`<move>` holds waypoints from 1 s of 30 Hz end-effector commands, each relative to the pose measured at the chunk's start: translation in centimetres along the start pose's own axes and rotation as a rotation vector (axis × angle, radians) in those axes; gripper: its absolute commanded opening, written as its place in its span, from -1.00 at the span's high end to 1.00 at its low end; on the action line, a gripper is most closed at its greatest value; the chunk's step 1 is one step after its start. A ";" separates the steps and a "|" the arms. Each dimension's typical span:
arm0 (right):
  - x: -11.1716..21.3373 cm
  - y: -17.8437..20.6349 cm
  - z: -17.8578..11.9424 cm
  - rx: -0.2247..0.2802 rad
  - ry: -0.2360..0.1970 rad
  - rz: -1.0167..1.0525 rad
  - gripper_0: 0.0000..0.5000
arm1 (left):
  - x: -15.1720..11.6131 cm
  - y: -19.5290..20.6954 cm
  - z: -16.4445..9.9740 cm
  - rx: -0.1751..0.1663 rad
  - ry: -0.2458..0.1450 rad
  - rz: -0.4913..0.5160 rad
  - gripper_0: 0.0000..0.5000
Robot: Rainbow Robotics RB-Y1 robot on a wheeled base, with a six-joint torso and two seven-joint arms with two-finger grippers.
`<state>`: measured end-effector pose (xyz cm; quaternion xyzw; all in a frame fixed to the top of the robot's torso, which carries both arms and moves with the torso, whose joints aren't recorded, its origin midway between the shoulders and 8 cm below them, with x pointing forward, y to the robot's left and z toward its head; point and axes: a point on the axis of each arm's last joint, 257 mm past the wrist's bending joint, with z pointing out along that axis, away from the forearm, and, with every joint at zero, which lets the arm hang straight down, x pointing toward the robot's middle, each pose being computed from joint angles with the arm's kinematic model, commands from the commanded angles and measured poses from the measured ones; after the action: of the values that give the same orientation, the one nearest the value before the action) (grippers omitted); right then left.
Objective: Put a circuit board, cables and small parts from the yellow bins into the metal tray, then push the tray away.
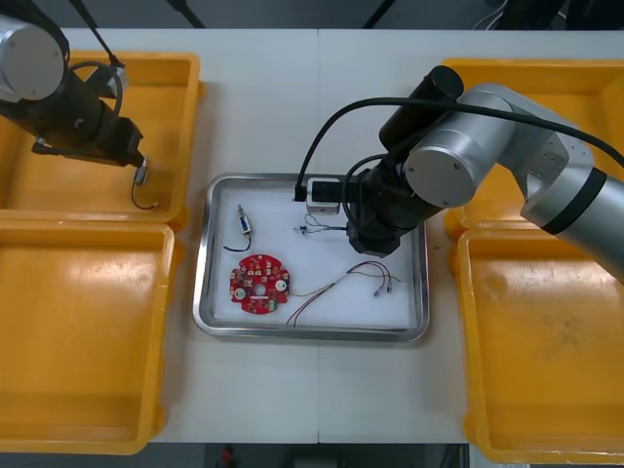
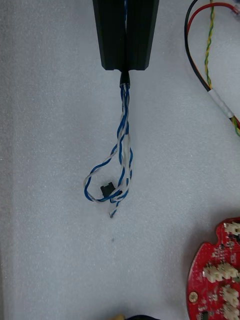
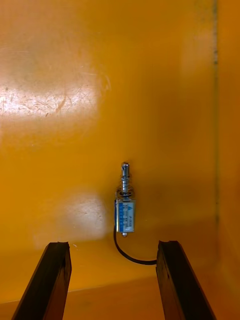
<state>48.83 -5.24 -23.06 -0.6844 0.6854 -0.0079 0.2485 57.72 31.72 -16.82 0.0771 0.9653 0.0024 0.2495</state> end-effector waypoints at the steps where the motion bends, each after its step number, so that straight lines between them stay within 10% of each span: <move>1: -1.9 -1.5 -0.4 0.036 0.004 -0.091 1.00 | -0.5 0.5 0.2 -0.057 -0.024 0.023 -1.00; 11: -0.5 -1.6 -0.3 0.033 0.044 -0.067 0.92 | -1.2 0.3 2.6 -0.057 -0.063 0.008 -1.00; 12: -0.4 -1.6 -0.3 0.035 0.046 -0.067 0.16 | -1.3 0.2 2.9 -0.058 -0.073 0.012 -1.00; 14: -0.3 -2.0 -0.5 0.046 0.046 -0.066 -0.75 | -1.3 0.2 3.4 -0.062 -0.082 0.017 -1.00; 16: -0.3 -2.4 -0.7 0.062 0.044 -0.078 -1.00 | -1.0 0.1 3.8 -0.063 -0.075 0.018 -1.00; 30: -1.7 -3.4 -4.3 0.060 -0.027 -0.019 -1.00 | 1.4 -0.4 5.4 -0.066 -0.014 0.030 -1.00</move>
<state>49.69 -5.84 -23.22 -0.6898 0.6822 -0.0289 0.2405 59.43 32.00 -21.05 0.0991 0.9578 0.0442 0.2660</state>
